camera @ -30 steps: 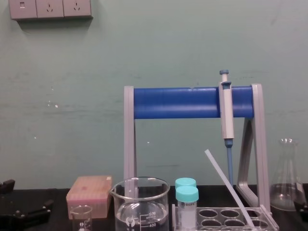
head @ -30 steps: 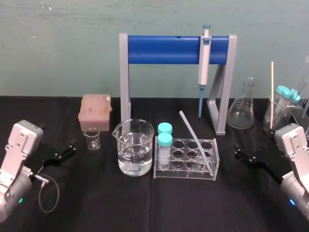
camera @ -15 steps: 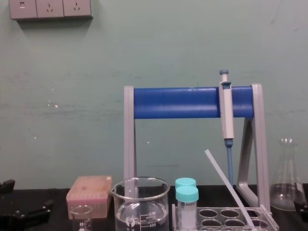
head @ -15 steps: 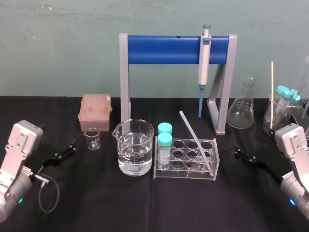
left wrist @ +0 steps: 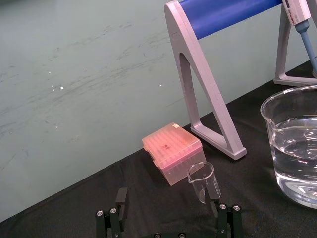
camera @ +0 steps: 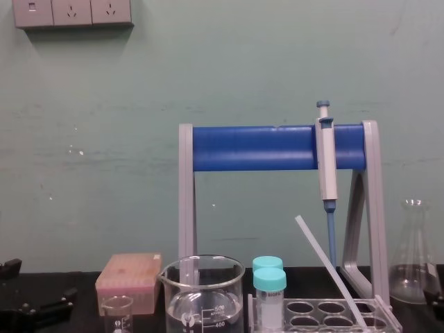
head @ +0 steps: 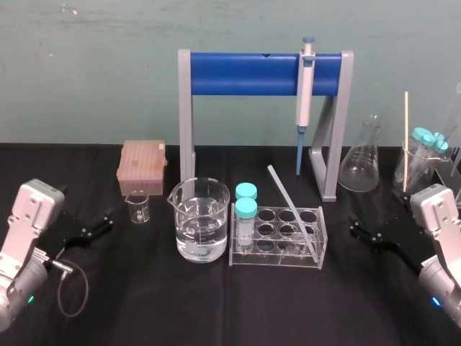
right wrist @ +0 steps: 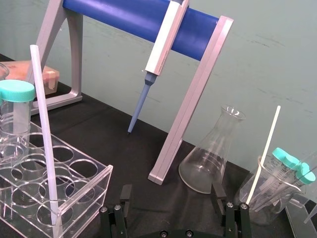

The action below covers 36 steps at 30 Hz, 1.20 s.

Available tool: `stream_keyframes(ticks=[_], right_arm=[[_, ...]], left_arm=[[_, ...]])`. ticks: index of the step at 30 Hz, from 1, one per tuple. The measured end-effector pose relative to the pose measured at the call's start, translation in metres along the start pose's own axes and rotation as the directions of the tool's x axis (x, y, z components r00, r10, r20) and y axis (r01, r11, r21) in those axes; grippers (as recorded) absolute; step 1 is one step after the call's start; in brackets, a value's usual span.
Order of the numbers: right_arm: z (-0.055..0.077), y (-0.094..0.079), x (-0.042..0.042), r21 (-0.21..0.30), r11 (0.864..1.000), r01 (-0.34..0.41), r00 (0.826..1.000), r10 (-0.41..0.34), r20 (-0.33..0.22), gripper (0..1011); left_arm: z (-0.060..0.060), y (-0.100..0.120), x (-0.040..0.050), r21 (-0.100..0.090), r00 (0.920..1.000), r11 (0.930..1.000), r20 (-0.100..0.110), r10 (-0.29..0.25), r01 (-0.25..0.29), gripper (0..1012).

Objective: Pick up the stirring rod with one hand, then place it down.

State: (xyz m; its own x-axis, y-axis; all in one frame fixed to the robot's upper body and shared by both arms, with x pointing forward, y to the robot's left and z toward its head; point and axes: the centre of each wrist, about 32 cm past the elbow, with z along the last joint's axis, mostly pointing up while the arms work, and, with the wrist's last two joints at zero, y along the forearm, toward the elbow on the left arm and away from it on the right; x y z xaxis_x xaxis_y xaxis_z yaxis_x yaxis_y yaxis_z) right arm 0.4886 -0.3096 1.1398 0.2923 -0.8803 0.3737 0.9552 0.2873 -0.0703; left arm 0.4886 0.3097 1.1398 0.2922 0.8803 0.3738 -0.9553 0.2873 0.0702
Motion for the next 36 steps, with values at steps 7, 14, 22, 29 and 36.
stream_keyframes(ticks=[7,14,22,29,36], right_arm=[[0.000,0.000,0.0000,0.000,1.000,0.000,1.000,0.000,0.000,1004],[0.000,0.000,0.0000,0.000,1.000,0.000,1.000,0.000,0.000,1004],[0.004,-0.003,0.0087,0.100,0.993,-0.057,0.998,0.057,-0.005,1004],[0.017,0.005,0.0145,0.201,0.969,-0.143,0.988,0.152,-0.031,1004],[0.030,0.030,0.0190,0.249,0.939,-0.239,0.966,0.257,-0.039,1004]], left_arm=[[0.000,0.000,0.0000,0.000,1.0000,1.0000,0.000,0.000,0.000,1000],[0.000,0.000,0.0000,0.000,1.0000,1.0000,0.000,0.000,0.000,1000],[0.000,0.000,0.0000,0.000,1.0000,1.0000,0.000,0.000,0.000,1000],[0.000,0.000,0.0000,0.000,1.0000,1.0000,0.000,0.000,0.000,1000],[0.000,0.000,0.0000,0.000,1.0000,1.0000,0.000,0.000,0.000,1000]])
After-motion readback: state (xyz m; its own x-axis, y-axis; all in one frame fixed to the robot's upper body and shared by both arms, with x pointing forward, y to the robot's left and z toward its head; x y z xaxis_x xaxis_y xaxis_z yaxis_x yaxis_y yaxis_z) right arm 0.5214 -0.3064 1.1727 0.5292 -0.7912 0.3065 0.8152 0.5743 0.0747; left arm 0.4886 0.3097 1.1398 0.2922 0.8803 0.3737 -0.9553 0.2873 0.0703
